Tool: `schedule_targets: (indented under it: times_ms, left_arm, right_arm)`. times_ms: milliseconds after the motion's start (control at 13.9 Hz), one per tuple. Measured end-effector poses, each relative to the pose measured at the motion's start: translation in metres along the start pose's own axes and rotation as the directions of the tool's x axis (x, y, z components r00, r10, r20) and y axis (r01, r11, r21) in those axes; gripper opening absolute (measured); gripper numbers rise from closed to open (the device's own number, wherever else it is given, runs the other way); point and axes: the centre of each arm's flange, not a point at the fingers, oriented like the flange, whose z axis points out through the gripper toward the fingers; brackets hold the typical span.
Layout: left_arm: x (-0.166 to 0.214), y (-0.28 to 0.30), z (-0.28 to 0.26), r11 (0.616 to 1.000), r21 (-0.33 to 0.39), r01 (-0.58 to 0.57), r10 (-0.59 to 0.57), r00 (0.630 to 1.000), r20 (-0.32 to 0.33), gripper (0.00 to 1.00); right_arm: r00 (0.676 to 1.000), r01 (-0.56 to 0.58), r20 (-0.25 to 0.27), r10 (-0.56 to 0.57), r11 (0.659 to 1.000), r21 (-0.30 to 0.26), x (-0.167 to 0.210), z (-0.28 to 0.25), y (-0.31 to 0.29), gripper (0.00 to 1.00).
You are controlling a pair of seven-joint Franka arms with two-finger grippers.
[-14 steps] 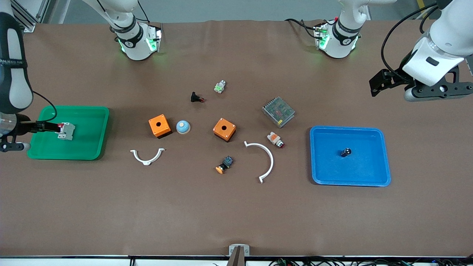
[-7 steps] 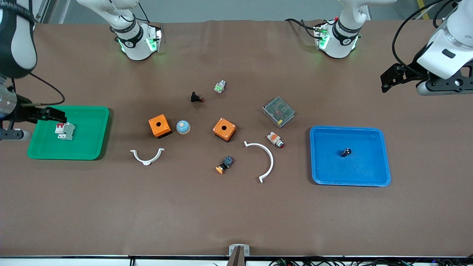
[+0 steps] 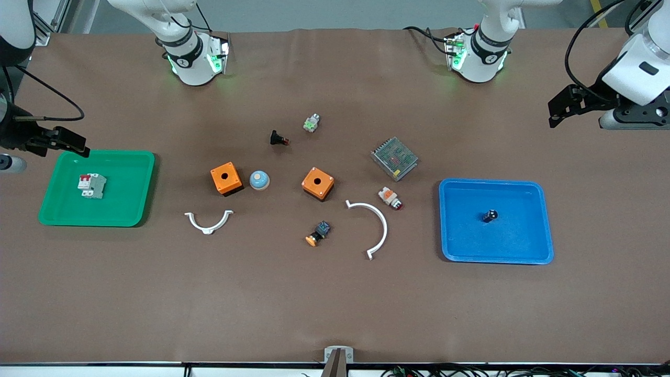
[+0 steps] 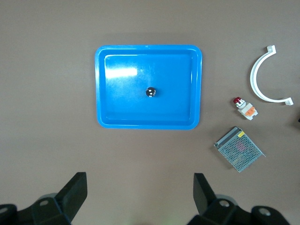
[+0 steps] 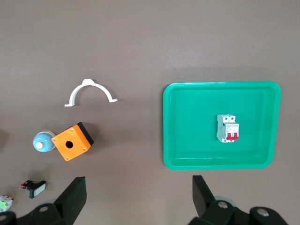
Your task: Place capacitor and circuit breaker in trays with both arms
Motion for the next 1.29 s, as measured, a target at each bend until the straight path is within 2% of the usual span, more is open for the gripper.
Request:
schedule_targets:
  times_ms: [144, 288, 432, 719, 1007, 1295]
  left_arm:
    - [0.0, 0.0, 0.002, 1.0, -0.015, 0.003, -0.002, 1.0, 0.006, 1.0]
    - [0.001, 0.0, 0.004, 1.0, -0.015, 0.003, -0.003, 1.0, 0.008, 1.0]
    - [0.002, 0.0, 0.003, 1.0, -0.015, 0.003, -0.003, 1.0, 0.005, 1.0]
    - [0.006, 0.0, 0.003, 1.0, -0.016, 0.003, -0.003, 1.0, 0.004, 1.0]
    - [0.007, 0.0, 0.004, 1.0, -0.016, 0.004, -0.003, 1.0, 0.007, 1.0]
    - [0.004, -0.001, 0.006, 1.0, -0.014, 0.004, -0.004, 1.0, 0.028, 1.0]
  right_arm:
    - [1.0, 0.005, -0.014, -0.005, 1.0, 0.0, -0.003, -0.024, -0.003, 1.0]
    - [1.0, 0.003, -0.007, -0.003, 1.0, 0.0, -0.012, -0.053, -0.003, 1.0]
    - [0.999, -0.003, -0.033, 0.003, 1.0, -0.001, -0.015, -0.074, 0.001, 1.0]
    - [0.999, -0.007, -0.039, 0.007, 1.0, -0.001, -0.012, -0.074, 0.003, 1.0]
    - [0.997, -0.008, -0.08, 0.008, 1.0, -0.003, -0.008, -0.078, 0.003, 1.0]
    - [0.998, -0.008, -0.066, 0.008, 1.0, -0.003, -0.003, -0.071, 0.003, 1.0]
